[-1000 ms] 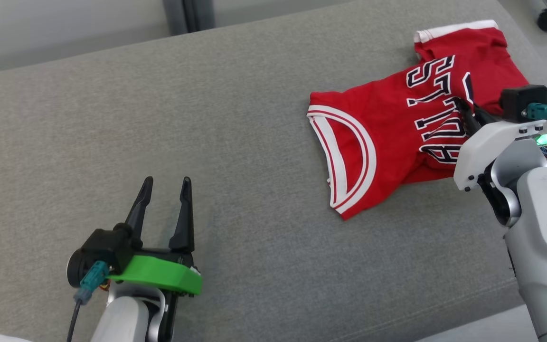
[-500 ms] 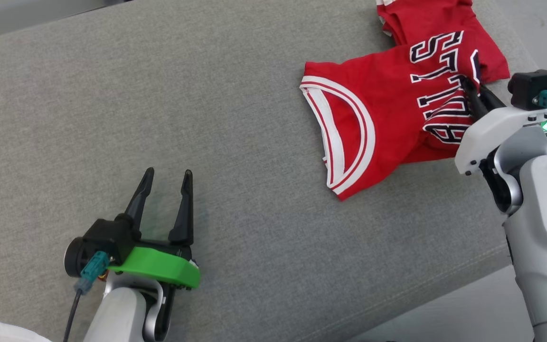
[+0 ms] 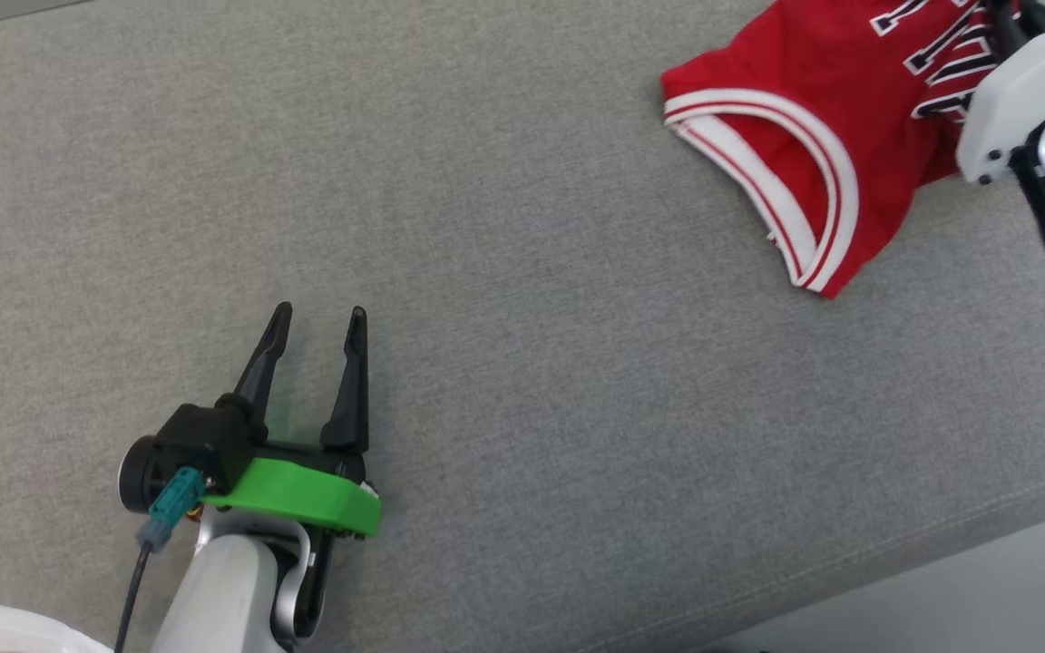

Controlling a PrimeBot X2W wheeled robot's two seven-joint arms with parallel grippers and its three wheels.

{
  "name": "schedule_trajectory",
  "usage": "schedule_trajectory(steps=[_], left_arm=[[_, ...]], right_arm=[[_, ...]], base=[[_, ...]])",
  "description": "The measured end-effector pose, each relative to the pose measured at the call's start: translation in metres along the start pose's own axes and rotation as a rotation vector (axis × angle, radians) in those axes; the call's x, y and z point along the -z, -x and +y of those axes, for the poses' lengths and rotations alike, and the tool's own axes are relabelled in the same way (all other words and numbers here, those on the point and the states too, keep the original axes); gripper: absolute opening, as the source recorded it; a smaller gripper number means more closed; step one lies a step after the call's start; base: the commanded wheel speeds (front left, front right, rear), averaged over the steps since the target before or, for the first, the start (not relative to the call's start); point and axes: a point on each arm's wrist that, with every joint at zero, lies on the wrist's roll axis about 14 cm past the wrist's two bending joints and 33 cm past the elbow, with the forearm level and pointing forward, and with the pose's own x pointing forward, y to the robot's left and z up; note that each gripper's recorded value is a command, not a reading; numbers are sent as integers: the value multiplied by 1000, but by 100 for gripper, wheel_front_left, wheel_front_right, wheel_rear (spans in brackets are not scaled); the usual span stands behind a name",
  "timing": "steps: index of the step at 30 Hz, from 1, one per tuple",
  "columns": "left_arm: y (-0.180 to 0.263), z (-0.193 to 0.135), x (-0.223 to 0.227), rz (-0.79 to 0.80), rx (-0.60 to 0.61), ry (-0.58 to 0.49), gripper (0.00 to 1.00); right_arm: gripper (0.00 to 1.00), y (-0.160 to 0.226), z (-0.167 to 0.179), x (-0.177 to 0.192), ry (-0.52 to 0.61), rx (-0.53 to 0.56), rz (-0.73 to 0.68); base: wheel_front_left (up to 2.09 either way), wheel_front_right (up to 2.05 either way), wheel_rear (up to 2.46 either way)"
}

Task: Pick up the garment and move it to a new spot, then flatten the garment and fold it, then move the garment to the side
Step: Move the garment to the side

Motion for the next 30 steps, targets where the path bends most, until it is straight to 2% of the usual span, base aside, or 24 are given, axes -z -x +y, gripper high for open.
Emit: schedule_trajectory(steps=[5,11,12,13,14,20,25,30], left_arm=[[5,10,0,-1,-31,0,100],[14,25,2,7,-73,-5,100],[15,27,3,10,-80,-6,100],[16,29,4,13,-85,-7,100],[17,31,4,14,-90,-7,100],[23,40,4,18,-116,-14,100],[24,39,-1,9,-117,-22,100],[26,36,-3,7,-110,-28,100]], right_arm=[[0,-11,-36,-7,54,77,11],[0,-19,-65,11,49,151,72],[9,-20,-67,15,40,161,73],[39,-21,-71,18,30,177,67],[100,-21,-73,22,31,188,70],[100,-18,-72,70,32,217,154],[100,-14,-67,72,31,212,141],[100,-12,-51,58,35,175,74]], base=[[0,0,0],[0,0,0],[0,0,0],[0,0,0],[0,0,0],[0,0,0],[0,0,0],[0,0,0]])
